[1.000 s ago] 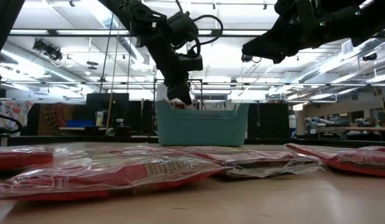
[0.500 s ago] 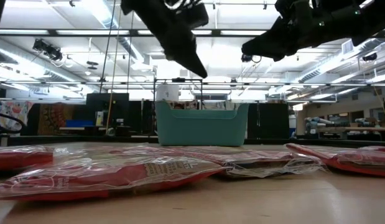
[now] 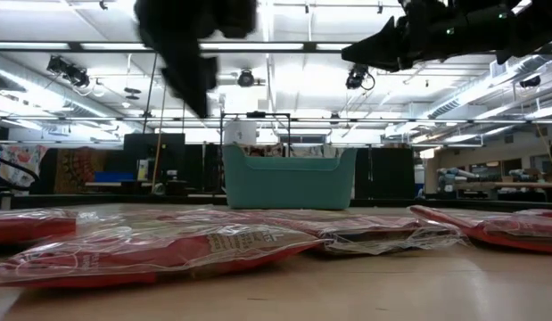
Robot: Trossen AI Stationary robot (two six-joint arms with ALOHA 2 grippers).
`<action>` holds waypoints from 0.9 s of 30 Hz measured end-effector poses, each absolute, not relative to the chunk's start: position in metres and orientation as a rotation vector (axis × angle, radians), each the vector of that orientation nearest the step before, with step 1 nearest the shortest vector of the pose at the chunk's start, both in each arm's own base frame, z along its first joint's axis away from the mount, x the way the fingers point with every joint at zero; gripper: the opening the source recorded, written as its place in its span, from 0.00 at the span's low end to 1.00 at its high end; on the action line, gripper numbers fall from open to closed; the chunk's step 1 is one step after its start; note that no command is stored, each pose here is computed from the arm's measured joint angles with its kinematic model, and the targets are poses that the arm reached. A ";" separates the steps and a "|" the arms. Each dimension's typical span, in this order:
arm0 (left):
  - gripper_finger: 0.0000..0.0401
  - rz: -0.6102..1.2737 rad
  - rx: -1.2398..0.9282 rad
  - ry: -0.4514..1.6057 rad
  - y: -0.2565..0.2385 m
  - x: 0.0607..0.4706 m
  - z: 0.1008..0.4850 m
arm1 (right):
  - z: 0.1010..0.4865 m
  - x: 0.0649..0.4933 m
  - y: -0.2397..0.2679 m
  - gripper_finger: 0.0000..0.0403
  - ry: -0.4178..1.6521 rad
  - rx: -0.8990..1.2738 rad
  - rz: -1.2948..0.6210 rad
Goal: Sort popcorn bags into baskets
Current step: Put the red popcorn bag into the bin
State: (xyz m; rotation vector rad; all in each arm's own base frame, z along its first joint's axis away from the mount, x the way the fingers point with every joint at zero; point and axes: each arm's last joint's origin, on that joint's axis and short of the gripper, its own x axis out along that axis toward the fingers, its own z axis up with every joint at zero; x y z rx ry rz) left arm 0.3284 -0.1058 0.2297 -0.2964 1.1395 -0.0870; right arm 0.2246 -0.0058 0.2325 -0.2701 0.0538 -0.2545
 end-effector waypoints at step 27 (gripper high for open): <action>0.43 0.289 -0.677 1.408 -0.234 0.296 0.204 | 0.247 0.221 -0.038 0.26 -0.095 -0.310 -0.274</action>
